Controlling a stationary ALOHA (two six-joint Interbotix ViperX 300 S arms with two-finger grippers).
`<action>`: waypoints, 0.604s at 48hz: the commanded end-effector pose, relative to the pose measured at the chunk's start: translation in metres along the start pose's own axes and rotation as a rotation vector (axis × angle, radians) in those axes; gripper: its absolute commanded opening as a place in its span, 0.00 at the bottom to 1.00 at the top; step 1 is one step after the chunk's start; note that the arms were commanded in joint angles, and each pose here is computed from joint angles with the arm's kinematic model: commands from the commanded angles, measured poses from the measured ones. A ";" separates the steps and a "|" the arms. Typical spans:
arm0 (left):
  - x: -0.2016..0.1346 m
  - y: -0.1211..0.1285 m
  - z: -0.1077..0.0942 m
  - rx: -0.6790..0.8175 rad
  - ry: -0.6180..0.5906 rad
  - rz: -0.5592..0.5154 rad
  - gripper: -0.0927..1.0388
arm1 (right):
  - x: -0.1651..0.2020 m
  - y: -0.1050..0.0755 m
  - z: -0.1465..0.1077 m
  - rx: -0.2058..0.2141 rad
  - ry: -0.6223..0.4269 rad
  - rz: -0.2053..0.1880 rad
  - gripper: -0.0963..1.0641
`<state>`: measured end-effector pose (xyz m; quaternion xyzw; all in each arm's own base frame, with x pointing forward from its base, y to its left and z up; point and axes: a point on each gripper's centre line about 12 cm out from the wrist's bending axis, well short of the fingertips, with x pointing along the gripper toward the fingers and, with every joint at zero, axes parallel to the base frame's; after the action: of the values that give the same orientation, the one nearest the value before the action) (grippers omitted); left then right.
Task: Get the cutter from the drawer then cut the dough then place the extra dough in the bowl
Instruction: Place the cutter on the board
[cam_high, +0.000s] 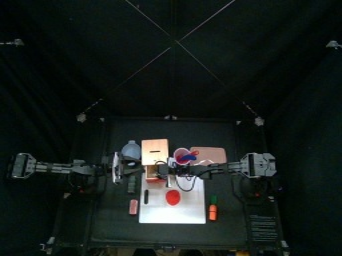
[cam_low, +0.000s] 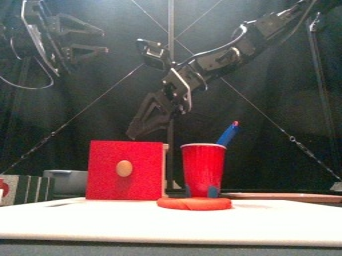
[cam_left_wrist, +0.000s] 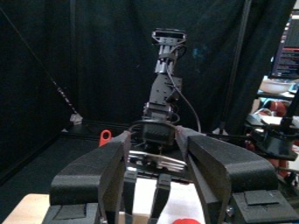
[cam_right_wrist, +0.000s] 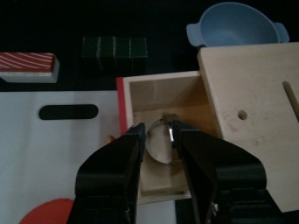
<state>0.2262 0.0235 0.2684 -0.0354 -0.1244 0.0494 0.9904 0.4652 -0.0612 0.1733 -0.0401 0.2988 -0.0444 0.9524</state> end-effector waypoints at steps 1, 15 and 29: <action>0.003 0.000 0.005 0.001 -0.022 0.002 0.81 | -0.006 -0.010 0.016 0.000 -0.044 -0.020 0.69; 0.001 0.002 0.003 -0.011 -0.013 0.014 0.81 | -0.003 -0.007 0.010 -0.009 -0.028 -0.014 0.69; 0.000 0.005 0.001 -0.031 -0.009 0.039 0.81 | 0.002 -0.009 0.005 -0.007 -0.013 -0.016 0.69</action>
<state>0.2240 0.0276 0.2639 -0.0533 -0.1204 0.0649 0.9892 0.4654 -0.0678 0.1651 -0.0446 0.3082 -0.0481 0.9491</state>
